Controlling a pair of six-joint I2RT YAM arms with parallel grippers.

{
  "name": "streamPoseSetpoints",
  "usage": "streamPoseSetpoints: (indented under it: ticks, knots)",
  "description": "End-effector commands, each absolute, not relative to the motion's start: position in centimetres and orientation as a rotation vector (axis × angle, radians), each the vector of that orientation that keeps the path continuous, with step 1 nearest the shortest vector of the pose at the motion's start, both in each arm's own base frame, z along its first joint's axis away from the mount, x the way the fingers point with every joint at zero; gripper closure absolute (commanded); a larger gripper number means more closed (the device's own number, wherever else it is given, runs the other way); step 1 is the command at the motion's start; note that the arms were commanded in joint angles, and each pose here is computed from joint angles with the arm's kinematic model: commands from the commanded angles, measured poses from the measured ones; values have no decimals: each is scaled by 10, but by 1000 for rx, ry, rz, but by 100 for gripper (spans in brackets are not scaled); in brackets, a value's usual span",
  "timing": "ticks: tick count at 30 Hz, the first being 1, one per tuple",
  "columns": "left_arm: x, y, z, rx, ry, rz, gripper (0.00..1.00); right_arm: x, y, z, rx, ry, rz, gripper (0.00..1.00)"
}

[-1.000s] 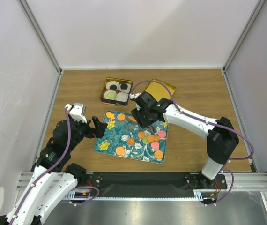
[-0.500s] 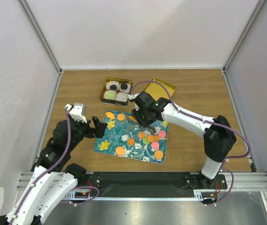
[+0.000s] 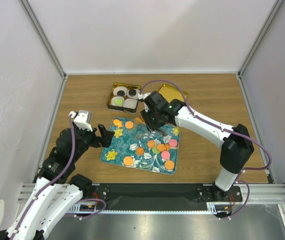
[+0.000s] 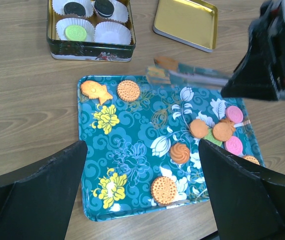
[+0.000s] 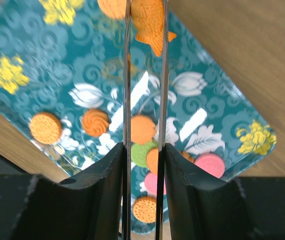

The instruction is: Pack the cookies

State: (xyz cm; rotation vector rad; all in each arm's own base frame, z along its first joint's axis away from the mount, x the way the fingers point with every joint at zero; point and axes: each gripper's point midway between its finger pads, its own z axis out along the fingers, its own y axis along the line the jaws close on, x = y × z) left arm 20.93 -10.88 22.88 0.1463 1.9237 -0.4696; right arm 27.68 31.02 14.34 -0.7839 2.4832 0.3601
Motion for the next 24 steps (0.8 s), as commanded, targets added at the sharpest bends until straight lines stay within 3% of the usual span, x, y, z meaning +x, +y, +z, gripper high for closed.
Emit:
streamPoseSetpoints:
  ticks: [1,8,18,24]
  knots:
    - [211,-109,235,153,1891,-471,0,297,326,206,-702,2334,468,70]
    - [211,-109,235,153,1892,-469,0,341,352,231,-611,2240,517,69]
    - [211,-110,235,156,1891,-473,0,401,391,195,-544,2236,502,70]
    - [211,-110,235,155,1891,-472,0,412,397,176,-529,2269,476,71]
